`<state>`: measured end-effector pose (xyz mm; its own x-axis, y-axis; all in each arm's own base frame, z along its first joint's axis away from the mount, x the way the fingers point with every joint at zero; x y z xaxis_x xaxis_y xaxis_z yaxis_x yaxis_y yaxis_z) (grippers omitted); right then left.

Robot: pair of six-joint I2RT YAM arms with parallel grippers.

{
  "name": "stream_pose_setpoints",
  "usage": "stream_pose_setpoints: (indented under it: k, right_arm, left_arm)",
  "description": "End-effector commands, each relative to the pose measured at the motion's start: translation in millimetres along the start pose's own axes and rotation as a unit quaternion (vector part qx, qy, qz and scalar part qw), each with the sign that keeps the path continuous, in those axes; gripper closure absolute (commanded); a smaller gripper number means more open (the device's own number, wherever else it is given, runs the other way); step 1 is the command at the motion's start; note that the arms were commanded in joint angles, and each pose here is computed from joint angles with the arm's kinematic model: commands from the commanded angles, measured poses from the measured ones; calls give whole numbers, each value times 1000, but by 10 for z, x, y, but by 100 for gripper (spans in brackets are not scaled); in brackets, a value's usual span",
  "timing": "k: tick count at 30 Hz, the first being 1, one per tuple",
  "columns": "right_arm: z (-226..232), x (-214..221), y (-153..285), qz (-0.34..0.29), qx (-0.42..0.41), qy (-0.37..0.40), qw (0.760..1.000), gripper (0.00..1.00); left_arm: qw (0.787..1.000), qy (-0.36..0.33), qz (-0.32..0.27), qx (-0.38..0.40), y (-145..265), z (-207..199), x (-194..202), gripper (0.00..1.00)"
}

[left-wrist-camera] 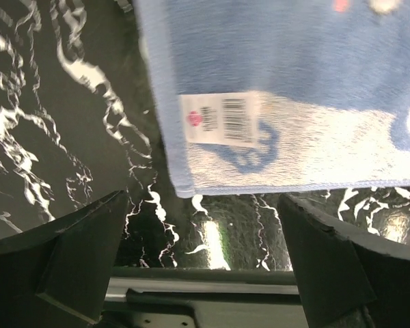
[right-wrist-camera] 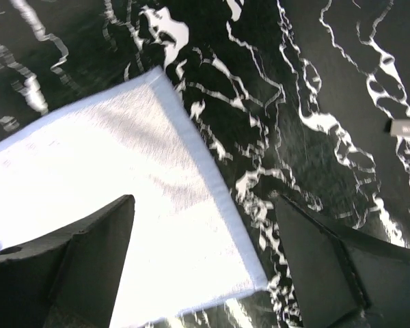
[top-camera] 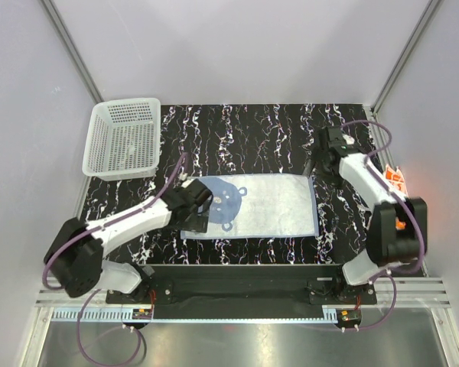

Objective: Roll the towels
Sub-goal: Flatten the towel, then fold the towel

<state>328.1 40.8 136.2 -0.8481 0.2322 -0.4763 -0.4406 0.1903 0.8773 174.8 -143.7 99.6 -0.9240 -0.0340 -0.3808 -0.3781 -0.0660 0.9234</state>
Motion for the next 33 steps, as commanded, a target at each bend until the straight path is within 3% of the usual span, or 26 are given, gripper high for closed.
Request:
stream_pose_setpoints:
  k: [1,5,8,14,25,30,33]
  right_arm:
    - [-70,135,295,-17,-35,-16,999,9]
    - [-59,490,331,6,-81,-44,996,14]
    - [-62,787,363,23,-114,-66,991,18]
    - [-63,1001,421,29,-143,-97,985,21]
    - [-87,1017,458,32,-140,-92,985,23]
    - [-149,1067,429,27,-118,-110,986,24]
    - [-164,1134,401,37,-111,-125,985,29]
  left_arm:
    - [993,92,-17,66,28,-6,-49,5]
    - [973,178,-31,143,-1,79,-67,9]
    - [967,195,-23,161,-60,87,7,11]
    - [962,213,-8,169,-206,62,101,19]
    - [965,234,-5,120,-348,206,187,36]
    - [964,235,2,121,-417,217,257,49]
    - [964,236,0,124,-423,226,259,64]
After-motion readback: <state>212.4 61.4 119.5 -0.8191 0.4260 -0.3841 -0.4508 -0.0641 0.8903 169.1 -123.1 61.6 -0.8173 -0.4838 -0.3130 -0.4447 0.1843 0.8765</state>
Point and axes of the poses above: each gripper's point midway between its finger pads, its own y axis back along the fingers, its own z axis along the line the jaws close on, x = y × z, the point moved 5 cm from there along y, back along the fingers, and after that the axes turned 10 degrees about y, right-handed, at the moved point
